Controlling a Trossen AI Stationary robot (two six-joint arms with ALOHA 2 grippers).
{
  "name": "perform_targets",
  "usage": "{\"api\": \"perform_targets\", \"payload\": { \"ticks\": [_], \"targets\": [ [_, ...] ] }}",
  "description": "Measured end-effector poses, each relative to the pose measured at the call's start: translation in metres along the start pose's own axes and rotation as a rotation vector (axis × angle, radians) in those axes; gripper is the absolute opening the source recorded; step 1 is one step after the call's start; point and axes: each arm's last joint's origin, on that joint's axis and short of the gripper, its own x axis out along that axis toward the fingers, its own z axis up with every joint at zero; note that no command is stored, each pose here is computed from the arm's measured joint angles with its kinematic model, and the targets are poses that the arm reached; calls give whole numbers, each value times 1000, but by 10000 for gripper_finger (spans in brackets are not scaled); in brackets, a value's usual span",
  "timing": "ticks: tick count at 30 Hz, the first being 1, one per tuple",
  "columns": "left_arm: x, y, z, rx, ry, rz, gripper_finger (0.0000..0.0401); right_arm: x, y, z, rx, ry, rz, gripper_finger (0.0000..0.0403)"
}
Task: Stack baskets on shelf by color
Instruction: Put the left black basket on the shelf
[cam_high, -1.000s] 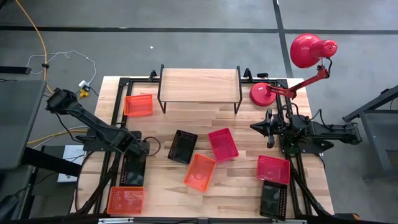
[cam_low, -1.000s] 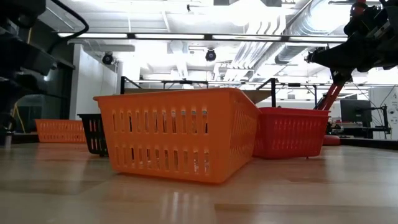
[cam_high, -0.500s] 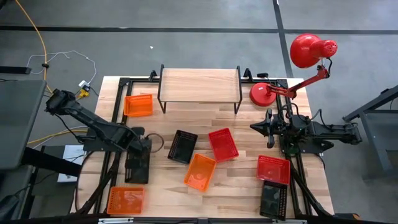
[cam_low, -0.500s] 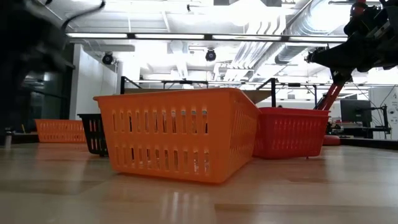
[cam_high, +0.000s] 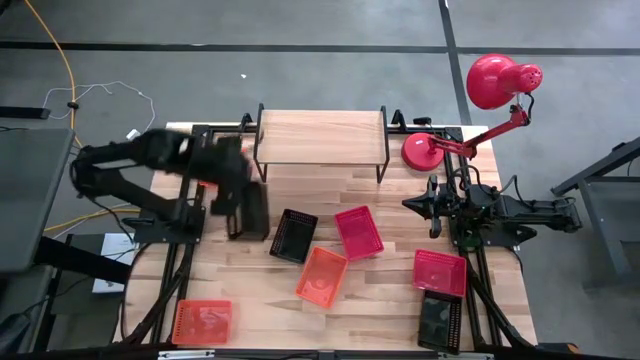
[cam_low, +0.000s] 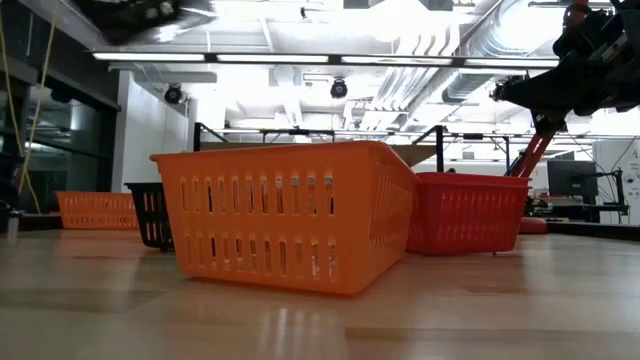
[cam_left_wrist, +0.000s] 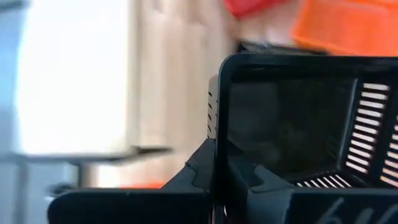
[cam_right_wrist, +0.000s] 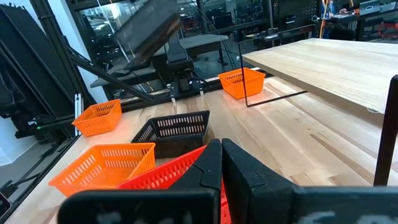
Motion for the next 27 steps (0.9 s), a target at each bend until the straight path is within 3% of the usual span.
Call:
{"api": "perform_targets", "payload": {
  "ticks": [6, 12, 18, 27],
  "targets": [
    [20, 66, 49, 95, 72, 108, 0, 0, 0, 0, 0, 0, 0, 0],
    [69, 129, 75, 63, 154, 113, 0, 0, 0, 0, 0, 0, 0, 0],
    [102, 172, 64, 6, 274, 98, 0, 0, 0, 0, 0, 0, 0, 0],
    [138, 190, 50, -14, 431, 50, 0, 0, 0, 0, 0, 0, 0, 0]
  ]
}}
